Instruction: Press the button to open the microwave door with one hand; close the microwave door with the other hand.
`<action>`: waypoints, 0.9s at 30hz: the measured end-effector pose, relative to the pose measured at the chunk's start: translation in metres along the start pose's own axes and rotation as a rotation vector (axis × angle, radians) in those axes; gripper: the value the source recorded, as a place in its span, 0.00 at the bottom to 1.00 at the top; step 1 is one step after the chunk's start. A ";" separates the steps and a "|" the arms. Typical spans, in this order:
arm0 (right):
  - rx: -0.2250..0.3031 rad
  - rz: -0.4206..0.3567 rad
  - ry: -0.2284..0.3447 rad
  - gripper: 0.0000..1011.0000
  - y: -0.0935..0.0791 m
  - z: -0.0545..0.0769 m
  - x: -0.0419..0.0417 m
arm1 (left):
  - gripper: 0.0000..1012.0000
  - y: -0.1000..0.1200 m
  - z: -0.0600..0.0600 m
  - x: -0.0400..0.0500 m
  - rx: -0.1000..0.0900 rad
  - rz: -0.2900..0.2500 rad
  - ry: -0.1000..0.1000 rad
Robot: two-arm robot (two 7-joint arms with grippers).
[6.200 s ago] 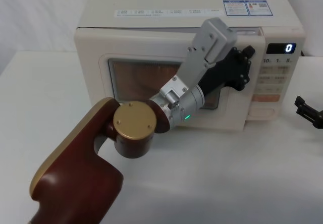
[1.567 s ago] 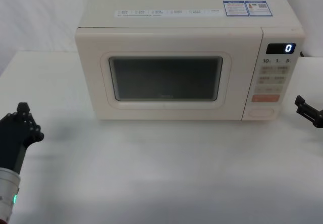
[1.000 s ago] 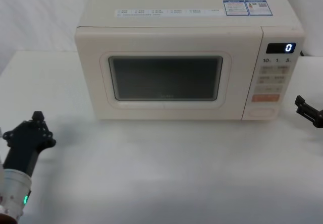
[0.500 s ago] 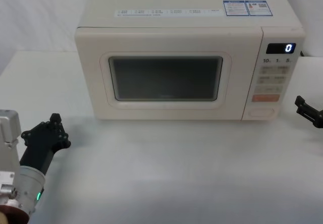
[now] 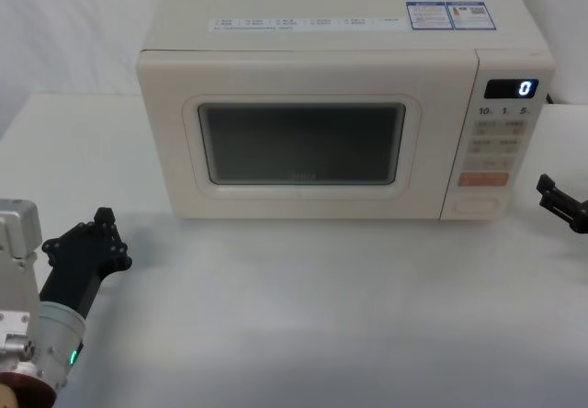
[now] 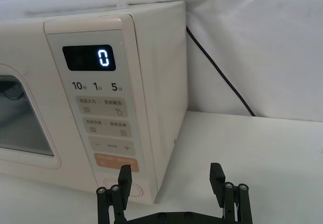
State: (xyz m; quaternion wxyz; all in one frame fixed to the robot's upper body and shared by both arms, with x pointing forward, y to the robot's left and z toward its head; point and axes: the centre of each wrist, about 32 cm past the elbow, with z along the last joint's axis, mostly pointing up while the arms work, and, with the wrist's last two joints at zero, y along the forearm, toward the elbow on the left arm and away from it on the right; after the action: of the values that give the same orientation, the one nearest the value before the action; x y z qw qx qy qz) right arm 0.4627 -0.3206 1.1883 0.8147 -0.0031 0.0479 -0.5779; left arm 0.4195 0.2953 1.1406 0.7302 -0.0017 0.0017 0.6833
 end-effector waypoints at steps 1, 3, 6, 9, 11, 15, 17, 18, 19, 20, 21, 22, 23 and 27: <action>0.000 0.000 0.000 0.99 0.000 0.000 0.0000 | 0.00 0.000 0.000 0.0000 0.000 0.000 0.000; 0.000 0.000 0.000 0.99 0.000 0.000 0.0000 | 0.00 0.000 0.000 0.0001 0.000 0.000 -0.001; 0.000 0.000 0.000 0.99 0.000 0.000 0.0000 | 0.00 0.000 0.000 0.0002 -0.001 0.000 -0.001; 0.000 0.000 0.000 0.99 0.000 0.000 0.0000 | 0.00 0.000 0.000 0.0003 -0.001 0.000 -0.002; 0.000 0.000 0.000 0.99 0.000 0.000 0.0000 | 0.00 0.000 0.000 0.0004 -0.001 0.000 -0.003; 0.000 0.000 0.000 0.99 0.000 0.000 0.0000 | 0.00 0.000 0.000 0.0004 -0.001 0.000 -0.003; 0.000 0.000 0.000 0.99 0.000 0.000 0.0000 | 0.00 0.000 0.000 0.0004 -0.002 0.000 -0.003; 0.000 0.000 0.000 0.99 0.000 0.000 0.0000 | 0.00 0.000 0.000 0.0004 -0.002 -0.001 -0.003; 0.000 0.000 0.000 0.99 0.000 0.000 0.0000 | 0.00 0.000 0.000 0.0004 -0.002 -0.001 -0.004; 0.000 0.000 0.000 0.99 0.000 0.000 0.0000 | 0.00 0.000 0.000 0.0004 -0.002 -0.001 -0.004; 0.000 0.000 0.000 0.99 0.000 0.000 0.0000 | 0.00 0.000 0.000 0.0004 -0.002 -0.001 -0.004; 0.000 0.000 0.000 0.99 0.000 0.000 0.0000 | 0.01 0.000 0.000 0.0004 -0.002 -0.001 -0.004; 0.000 0.000 0.000 0.99 0.000 0.000 0.0000 | 0.02 0.000 0.000 0.0004 -0.002 -0.001 -0.004; 0.000 0.000 0.000 0.99 0.000 0.000 0.0000 | 0.11 0.000 0.000 0.0004 -0.002 -0.001 -0.004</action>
State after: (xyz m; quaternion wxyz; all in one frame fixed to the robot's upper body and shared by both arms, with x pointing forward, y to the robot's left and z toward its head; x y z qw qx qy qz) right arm 0.4627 -0.3206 1.1882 0.8147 -0.0031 0.0479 -0.5779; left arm 0.4191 0.2957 1.1410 0.7304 -0.0013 -0.0005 0.6831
